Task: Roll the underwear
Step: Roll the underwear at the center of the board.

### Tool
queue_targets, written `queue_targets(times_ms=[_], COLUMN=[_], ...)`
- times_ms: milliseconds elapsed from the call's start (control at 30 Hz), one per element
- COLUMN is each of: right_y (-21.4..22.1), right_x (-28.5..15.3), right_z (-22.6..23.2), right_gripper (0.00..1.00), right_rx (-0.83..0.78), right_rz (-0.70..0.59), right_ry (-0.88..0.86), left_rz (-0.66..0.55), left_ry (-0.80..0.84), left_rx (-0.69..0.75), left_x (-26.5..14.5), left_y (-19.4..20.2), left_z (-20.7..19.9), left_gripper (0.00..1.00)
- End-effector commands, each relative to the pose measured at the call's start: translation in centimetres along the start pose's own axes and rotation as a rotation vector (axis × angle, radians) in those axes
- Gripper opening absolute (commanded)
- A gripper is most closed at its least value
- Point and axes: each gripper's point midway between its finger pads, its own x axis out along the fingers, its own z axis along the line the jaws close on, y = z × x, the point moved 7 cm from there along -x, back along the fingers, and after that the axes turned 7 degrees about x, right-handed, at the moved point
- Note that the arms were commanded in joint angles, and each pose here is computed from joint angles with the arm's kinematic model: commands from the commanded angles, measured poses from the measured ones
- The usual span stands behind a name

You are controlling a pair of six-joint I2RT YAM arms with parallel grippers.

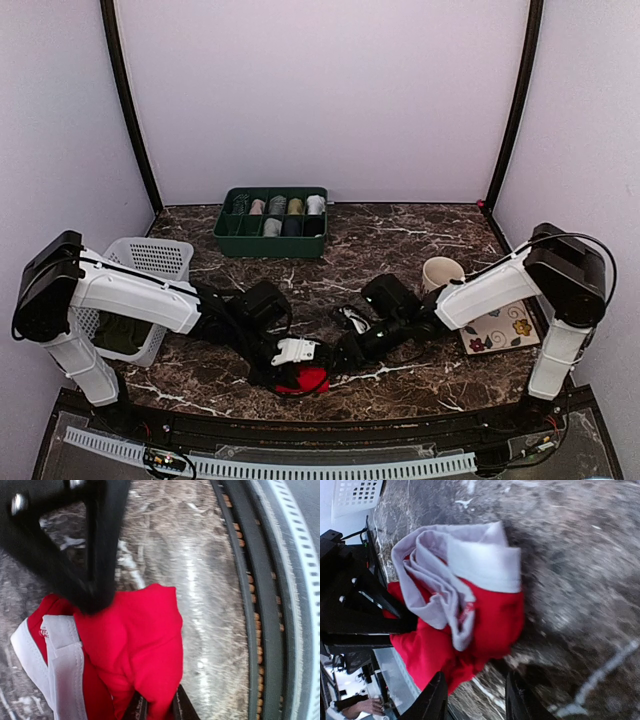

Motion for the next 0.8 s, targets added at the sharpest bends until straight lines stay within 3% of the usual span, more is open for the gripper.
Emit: queue_targets(times_ms=[0, 233, 300, 367, 400, 433, 600, 767], right_y=[0.8, 0.8, 0.8, 0.9, 1.1, 1.3, 1.5, 3.0], right_x=[-2.9, -9.0, -11.6, -14.2, -15.3, -16.2, -19.9, -18.7], right_z=[-1.2, 1.3, 2.6, 3.9, 4.5, 5.0, 4.9, 6.6], right_gripper=[0.41, 0.45, 0.51, 0.74, 0.94, 0.99, 1.00, 1.00], right_rx=[-0.015, -0.220, -0.286, -0.354, -0.390, -0.421, -0.370, -0.659], right_rz=[-0.122, -0.383, -0.502, -0.620, -0.665, -0.702, -0.925, -0.789], right_ry=[0.149, 0.250, 0.273, 0.295, 0.287, 0.282, 0.350, 0.220], left_rz=[0.032, 0.023, 0.040, 0.035, 0.032, 0.028, -0.010, -0.018], left_ry=[0.253, 0.404, 0.450, 0.484, 0.494, 0.501, 0.516, 0.534], left_rx=[-0.062, -0.246, -0.291, -0.328, -0.346, -0.363, -0.421, -0.447], left_x=[-0.2, 0.3, 0.8, 1.0, 1.0, 1.0, 0.8, 1.0], left_y=[1.8, 2.6, 3.1, 3.3, 3.4, 3.6, 4.5, 4.7], left_z=[-1.9, 0.7, 1.2, 1.7, 1.9, 2.2, 3.4, 3.9], left_gripper=[0.00, 0.00, 0.00, 0.01, 0.01, 0.01, 0.01, 0.01])
